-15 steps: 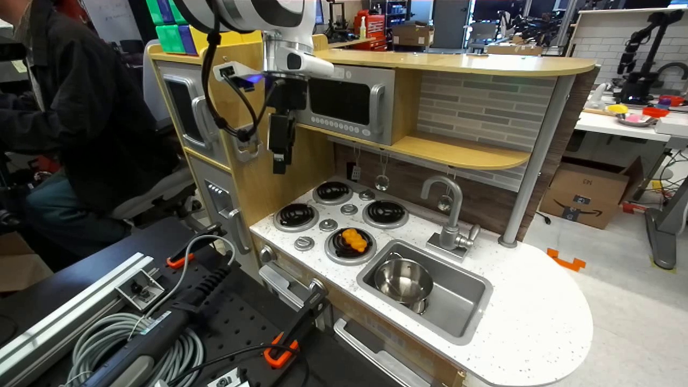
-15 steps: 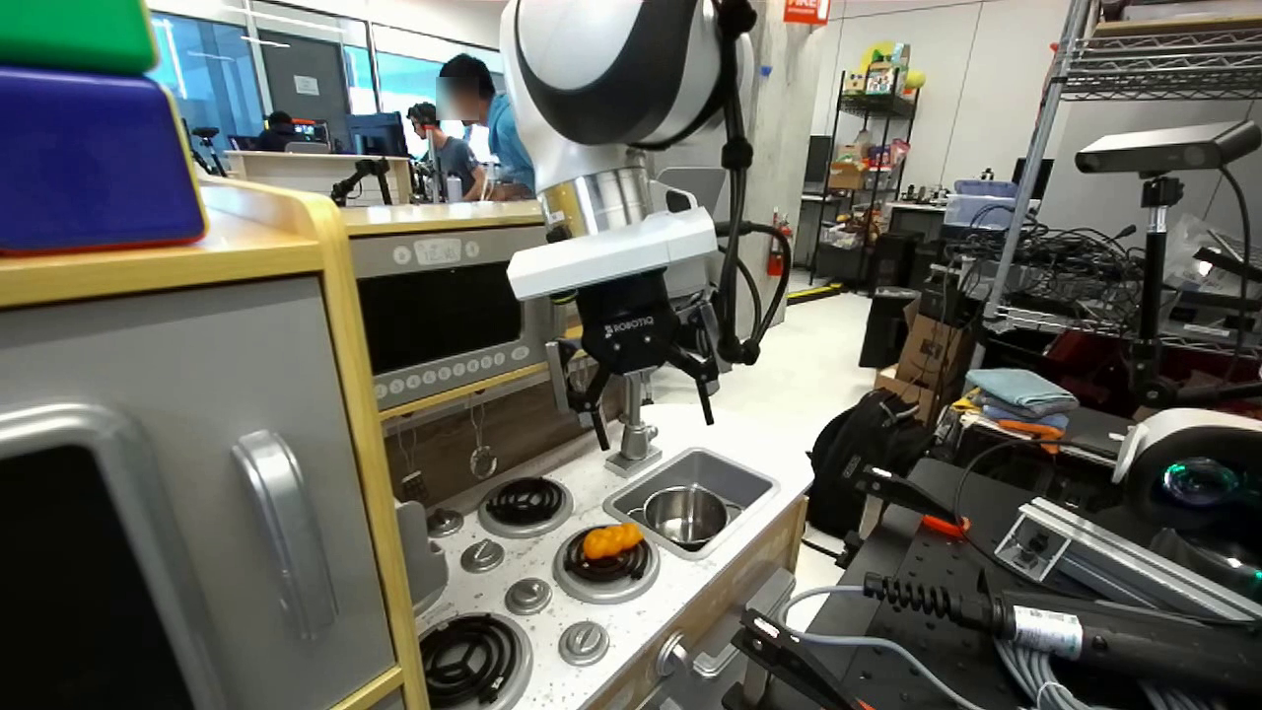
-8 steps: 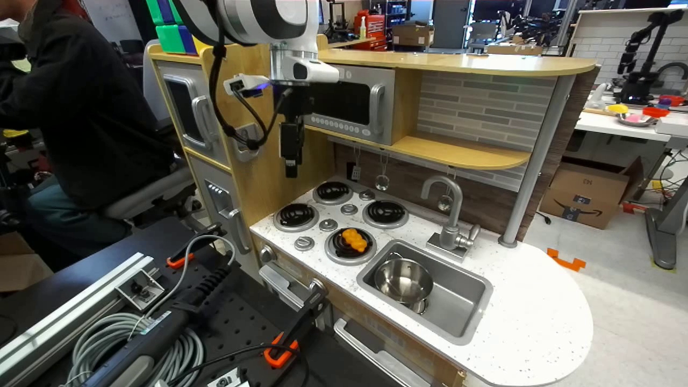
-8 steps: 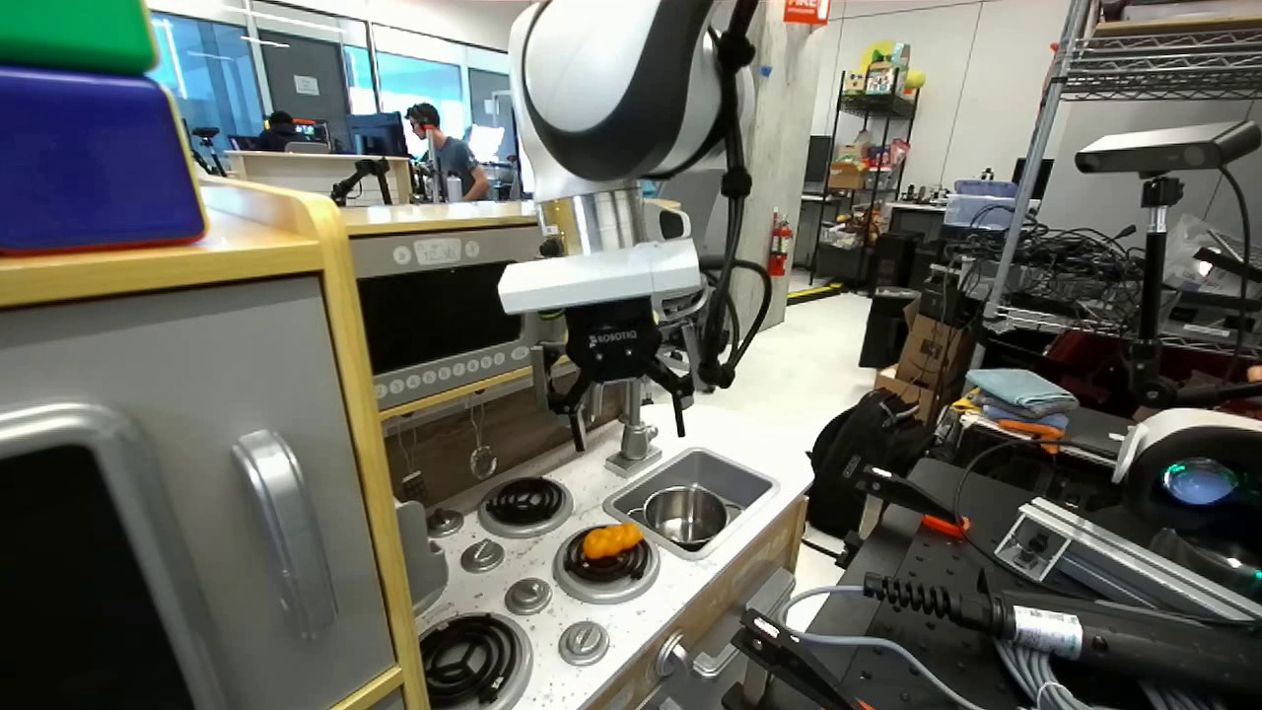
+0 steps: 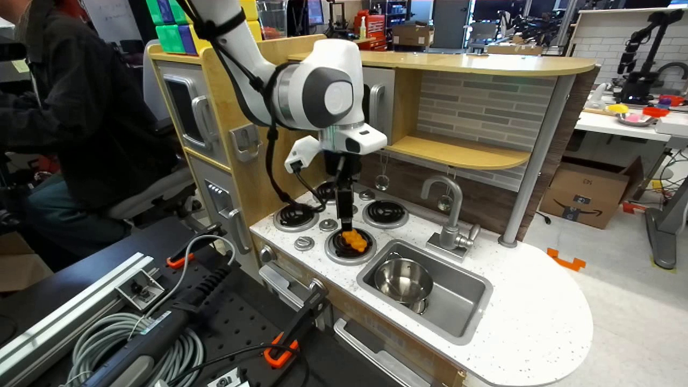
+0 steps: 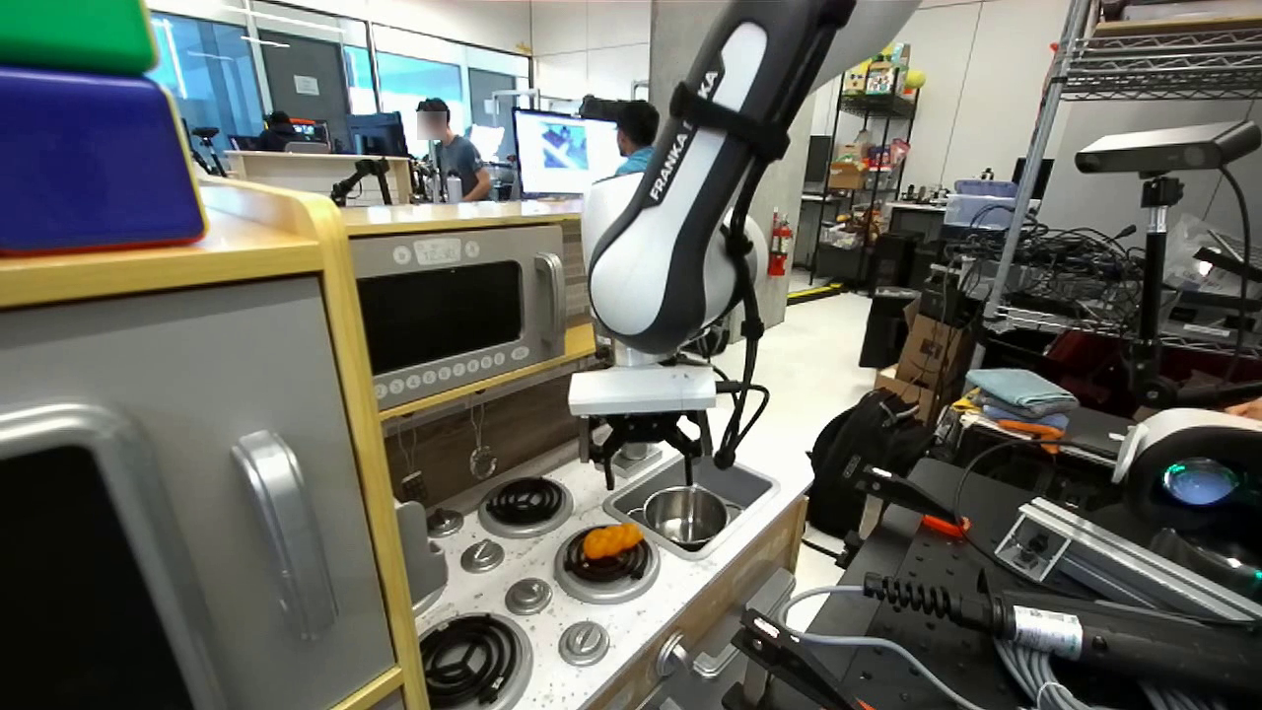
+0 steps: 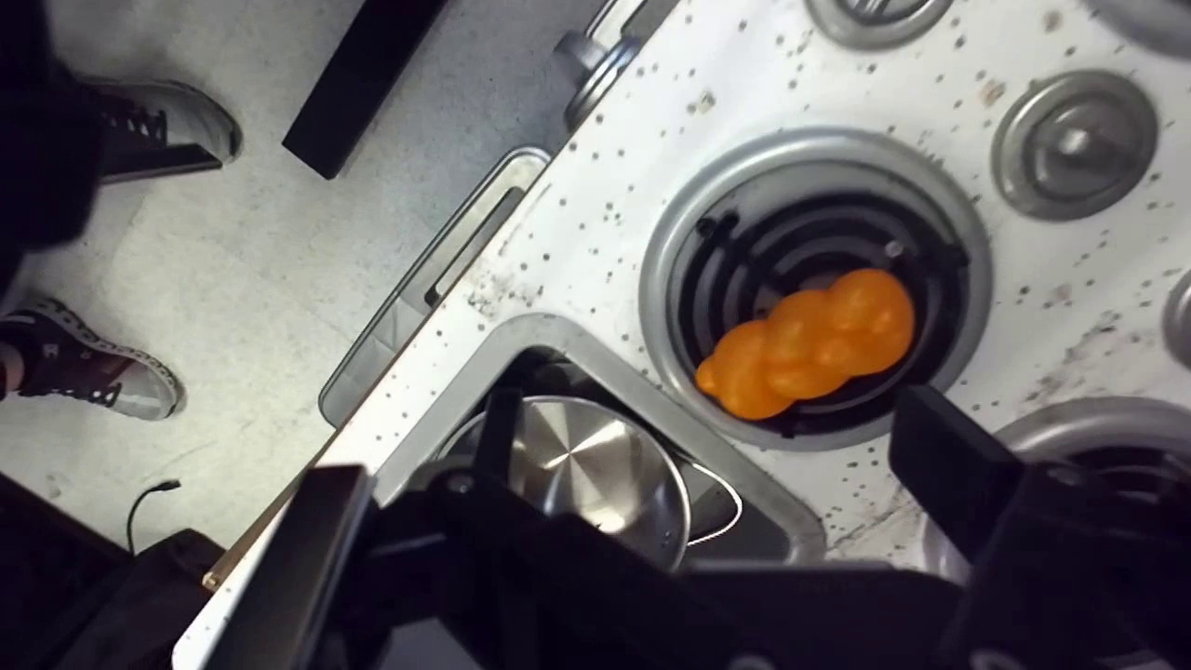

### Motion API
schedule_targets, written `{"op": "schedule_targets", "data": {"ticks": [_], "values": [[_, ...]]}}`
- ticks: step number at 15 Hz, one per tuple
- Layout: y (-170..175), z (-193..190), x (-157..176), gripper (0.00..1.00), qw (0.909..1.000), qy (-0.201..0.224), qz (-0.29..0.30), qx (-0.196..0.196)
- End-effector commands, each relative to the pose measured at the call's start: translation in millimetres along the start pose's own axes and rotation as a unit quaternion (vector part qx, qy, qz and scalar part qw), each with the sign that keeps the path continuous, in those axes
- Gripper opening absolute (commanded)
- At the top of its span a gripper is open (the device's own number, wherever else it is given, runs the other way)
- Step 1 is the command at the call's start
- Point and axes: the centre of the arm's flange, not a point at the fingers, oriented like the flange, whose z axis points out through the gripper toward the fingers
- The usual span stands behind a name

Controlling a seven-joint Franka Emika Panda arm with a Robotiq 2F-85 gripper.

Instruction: Put the thing on the stove in the pot in the sink

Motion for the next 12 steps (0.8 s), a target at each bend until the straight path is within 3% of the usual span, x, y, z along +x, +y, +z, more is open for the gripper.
{"op": "schedule_targets", "data": {"ticks": [1,2,7,12], "values": [[-9,32,42,1.0,0.9992,0.039,-0.005,0.004],[5,18,23,1.0,0.9999,0.016,0.003,-0.002],[5,26,25,1.0,0.9998,0.018,0.001,-0.006],[1,37,16,1.0,0.9879,-0.001,0.13,-0.085]]}}
